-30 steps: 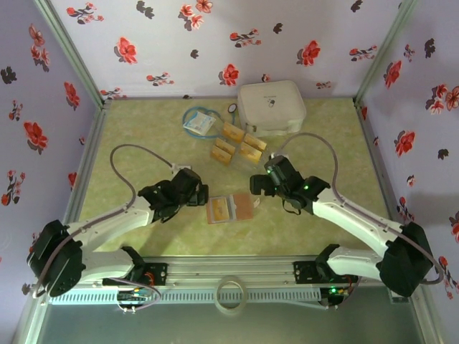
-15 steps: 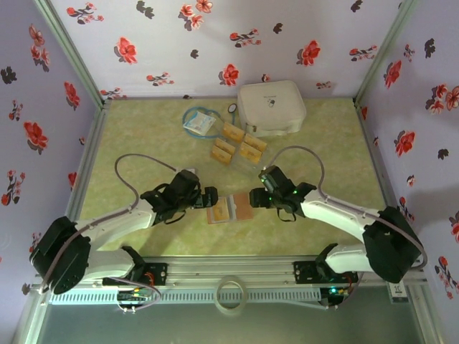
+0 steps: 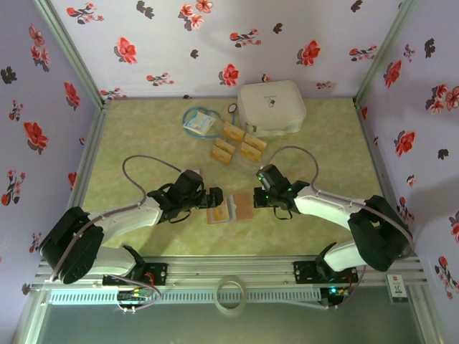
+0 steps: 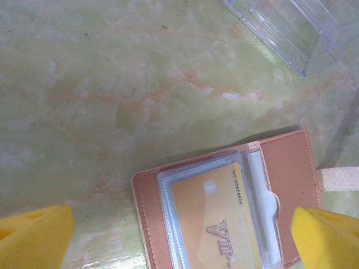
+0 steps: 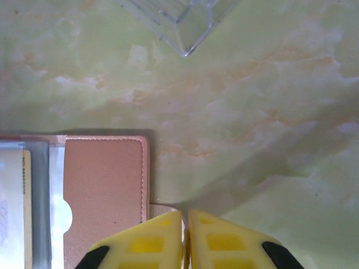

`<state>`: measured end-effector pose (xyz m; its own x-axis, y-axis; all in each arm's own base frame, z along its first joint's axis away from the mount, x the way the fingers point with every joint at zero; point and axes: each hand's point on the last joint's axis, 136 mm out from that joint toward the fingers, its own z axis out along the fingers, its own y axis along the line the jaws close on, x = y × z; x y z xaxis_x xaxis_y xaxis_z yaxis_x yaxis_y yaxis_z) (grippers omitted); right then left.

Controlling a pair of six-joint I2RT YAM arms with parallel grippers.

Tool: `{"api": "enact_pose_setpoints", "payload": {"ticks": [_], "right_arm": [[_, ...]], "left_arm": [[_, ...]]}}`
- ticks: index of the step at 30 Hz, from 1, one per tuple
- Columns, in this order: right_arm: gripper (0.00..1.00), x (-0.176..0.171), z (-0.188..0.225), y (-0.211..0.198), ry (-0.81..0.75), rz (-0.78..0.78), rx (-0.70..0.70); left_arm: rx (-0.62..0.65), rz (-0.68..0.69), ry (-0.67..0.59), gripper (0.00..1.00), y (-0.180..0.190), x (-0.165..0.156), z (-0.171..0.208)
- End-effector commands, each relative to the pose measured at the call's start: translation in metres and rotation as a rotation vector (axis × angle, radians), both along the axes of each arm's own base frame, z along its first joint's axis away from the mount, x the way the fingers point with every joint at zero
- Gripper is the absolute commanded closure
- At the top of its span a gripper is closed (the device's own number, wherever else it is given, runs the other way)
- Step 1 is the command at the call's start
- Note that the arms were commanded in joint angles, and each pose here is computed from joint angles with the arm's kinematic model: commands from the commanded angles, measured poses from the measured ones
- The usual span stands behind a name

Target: Put the credit cards into the card holder

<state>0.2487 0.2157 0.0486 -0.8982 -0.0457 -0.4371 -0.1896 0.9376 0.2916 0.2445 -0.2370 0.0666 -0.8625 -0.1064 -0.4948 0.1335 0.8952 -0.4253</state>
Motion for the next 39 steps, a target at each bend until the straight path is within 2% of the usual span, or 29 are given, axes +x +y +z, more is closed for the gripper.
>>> {"api": "enact_pose_setpoints", "payload": {"ticks": [1,5,20,33,39], "right_arm": [[0.97,0.000,-0.003,0.000,0.004,0.003,0.009],[1.00,-0.003,-0.003,0.000,0.007,0.005,0.015],[1.00,-0.007,-0.006,0.000,0.020,-0.002,0.040],[1.00,-0.009,-0.009,0.003,0.032,-0.007,0.061],[1.00,-0.008,-0.010,0.005,0.034,-0.010,0.069]], "left_arm": [[-0.029,0.002,0.017,0.00,-0.005,0.001,-0.004],[-0.039,-0.004,0.027,0.00,-0.009,0.001,-0.008],[-0.039,-0.031,0.067,0.00,-0.028,0.001,-0.027],[-0.068,-0.062,0.048,0.00,-0.042,0.007,-0.012],[-0.101,-0.061,0.016,0.00,-0.043,0.008,0.008]]}}
